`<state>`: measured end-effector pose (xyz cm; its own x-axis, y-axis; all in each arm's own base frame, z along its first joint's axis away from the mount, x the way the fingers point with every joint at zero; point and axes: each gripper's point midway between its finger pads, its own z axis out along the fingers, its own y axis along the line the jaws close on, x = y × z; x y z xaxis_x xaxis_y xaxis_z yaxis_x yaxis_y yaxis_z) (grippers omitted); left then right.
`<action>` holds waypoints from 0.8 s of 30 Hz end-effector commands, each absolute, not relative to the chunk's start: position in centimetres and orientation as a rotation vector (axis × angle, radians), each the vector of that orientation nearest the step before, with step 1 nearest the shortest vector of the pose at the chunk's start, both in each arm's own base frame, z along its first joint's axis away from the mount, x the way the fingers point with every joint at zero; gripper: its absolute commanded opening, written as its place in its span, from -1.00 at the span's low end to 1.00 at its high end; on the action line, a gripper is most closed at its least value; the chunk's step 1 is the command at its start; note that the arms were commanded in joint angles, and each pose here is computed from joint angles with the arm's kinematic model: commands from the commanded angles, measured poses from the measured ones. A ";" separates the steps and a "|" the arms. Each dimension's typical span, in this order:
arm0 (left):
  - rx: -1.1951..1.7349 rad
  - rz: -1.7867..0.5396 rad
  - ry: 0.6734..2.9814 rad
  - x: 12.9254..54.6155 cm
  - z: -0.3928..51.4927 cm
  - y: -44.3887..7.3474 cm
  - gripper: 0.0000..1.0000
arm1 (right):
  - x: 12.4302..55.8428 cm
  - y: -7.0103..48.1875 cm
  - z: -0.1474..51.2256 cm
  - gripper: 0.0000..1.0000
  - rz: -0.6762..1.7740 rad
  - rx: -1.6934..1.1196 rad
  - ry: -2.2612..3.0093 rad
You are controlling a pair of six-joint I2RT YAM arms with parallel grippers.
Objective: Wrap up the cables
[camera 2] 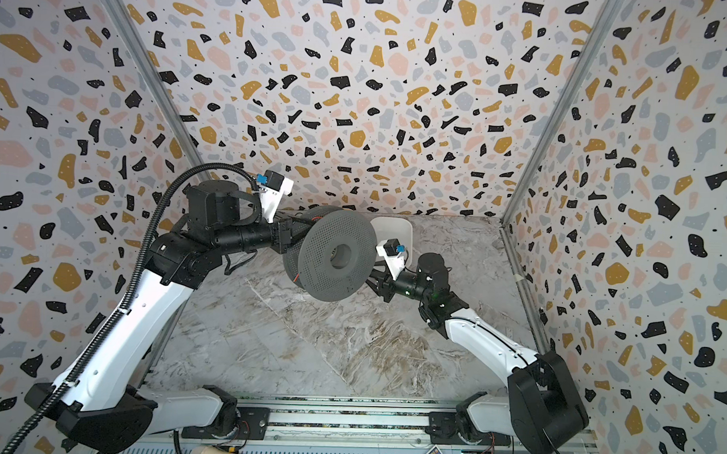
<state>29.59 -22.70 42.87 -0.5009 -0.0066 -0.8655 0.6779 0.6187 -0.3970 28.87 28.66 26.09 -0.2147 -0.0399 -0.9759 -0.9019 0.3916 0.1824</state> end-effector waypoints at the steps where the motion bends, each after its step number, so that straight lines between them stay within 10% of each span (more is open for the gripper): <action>1: 0.557 -1.011 1.754 28.9 47.1 -23.1 -1.00 | 28.8 27.9 25.7 0.17 0.971 -0.848 1.594; 24: 0.488 -1.380 1.672 29.7 44.9 -24.2 -1.00 | 24.8 25.0 25.1 0.28 1.073 -0.738 1.665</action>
<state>30.65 -24.38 39.58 -0.6387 -0.1479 -0.7551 0.6554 0.4096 -0.6345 26.28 25.41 24.61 -0.2962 -0.0124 -0.9551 -0.8572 0.4445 0.2600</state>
